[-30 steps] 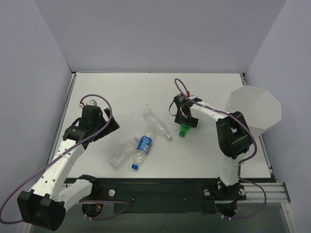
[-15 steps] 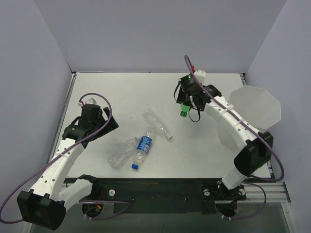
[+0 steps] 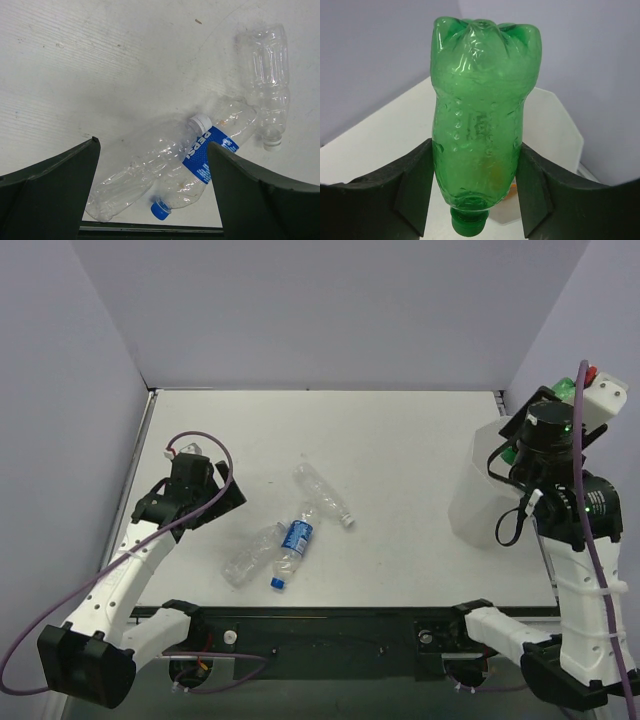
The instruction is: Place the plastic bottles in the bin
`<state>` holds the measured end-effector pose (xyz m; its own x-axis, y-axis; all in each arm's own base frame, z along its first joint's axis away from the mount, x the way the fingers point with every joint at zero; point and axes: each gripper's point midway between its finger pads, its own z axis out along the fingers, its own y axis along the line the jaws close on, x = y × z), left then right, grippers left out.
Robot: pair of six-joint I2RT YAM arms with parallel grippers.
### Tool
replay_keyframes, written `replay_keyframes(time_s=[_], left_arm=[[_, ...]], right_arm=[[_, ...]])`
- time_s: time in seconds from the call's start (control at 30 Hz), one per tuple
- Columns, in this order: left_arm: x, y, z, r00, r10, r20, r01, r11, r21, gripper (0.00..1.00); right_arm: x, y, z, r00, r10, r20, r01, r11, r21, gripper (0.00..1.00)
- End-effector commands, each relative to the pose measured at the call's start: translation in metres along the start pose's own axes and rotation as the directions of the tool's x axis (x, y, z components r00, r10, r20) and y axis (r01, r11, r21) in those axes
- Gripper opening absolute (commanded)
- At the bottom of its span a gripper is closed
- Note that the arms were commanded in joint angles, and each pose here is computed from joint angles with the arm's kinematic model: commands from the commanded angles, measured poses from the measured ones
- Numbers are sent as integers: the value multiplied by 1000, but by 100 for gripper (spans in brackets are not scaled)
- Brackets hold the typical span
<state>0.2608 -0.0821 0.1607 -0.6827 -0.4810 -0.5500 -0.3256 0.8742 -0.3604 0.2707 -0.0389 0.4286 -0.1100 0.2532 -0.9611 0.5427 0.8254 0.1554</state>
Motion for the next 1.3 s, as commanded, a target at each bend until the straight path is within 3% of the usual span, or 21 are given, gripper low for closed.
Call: replay_keyframes(time_s=[0.0, 0.07, 0.17, 0.23, 0.43, 0.53, 0.63, 0.7, 0.73, 0.8, 0.87, 0.97, 1.27], left_arm=[[-15, -16, -8, 999, -3, 49, 0, 998, 61, 99], [-16, -16, -10, 999, -6, 54, 2, 998, 66, 99], [-15, -17, -10, 998, -12, 54, 8, 998, 69, 99], [-14, -17, -10, 999, -12, 51, 8, 997, 70, 99], [-11, -18, -6, 999, -8, 32, 5, 997, 74, 99], [-12, -13, -3, 999, -11, 44, 9, 999, 48, 99], [-12, -6, -1, 999, -21, 51, 20, 1000, 11, 99], [-12, -3, 0, 998, -20, 54, 20, 1000, 0, 99], [-12, -5, -1, 998, -20, 55, 19, 1000, 11, 99], [-12, -9, -5, 999, -5, 50, 3, 999, 35, 99], [-14, -10, -9, 998, 0, 57, -2, 999, 38, 99], [-15, -3, -13, 997, 2, 83, -4, 1000, 22, 99], [-6, 11, -16, 996, -10, 88, 11, 1000, -6, 99]], right_arm=[[30, -42, 28, 994, -71, -84, 84, 983, 163, 32], [42, -49, 39, 991, -48, -123, 69, 983, 170, 36], [51, -48, 48, 985, -55, -162, 81, 984, 159, 86], [55, -40, 51, 978, -72, -195, 98, 987, 127, 94], [48, -21, 42, 979, -66, -194, 74, 997, 33, 97], [48, 11, 21, 966, -196, -168, 185, 980, -77, 97], [80, 82, -10, 918, -355, -178, 281, 897, -340, 97], [122, 129, -31, 872, -440, -213, 274, 801, -532, 98], [148, 155, -51, 835, -501, -230, 251, 717, -650, 99], [197, 179, -72, 754, -611, -241, 264, 618, -740, 100], [232, 194, -84, 708, -662, -247, 278, 582, -764, 100], [268, 220, -105, 653, -693, -304, 148, 511, -847, 100], [353, 223, -74, 500, -798, -336, 236, 499, -834, 100]])
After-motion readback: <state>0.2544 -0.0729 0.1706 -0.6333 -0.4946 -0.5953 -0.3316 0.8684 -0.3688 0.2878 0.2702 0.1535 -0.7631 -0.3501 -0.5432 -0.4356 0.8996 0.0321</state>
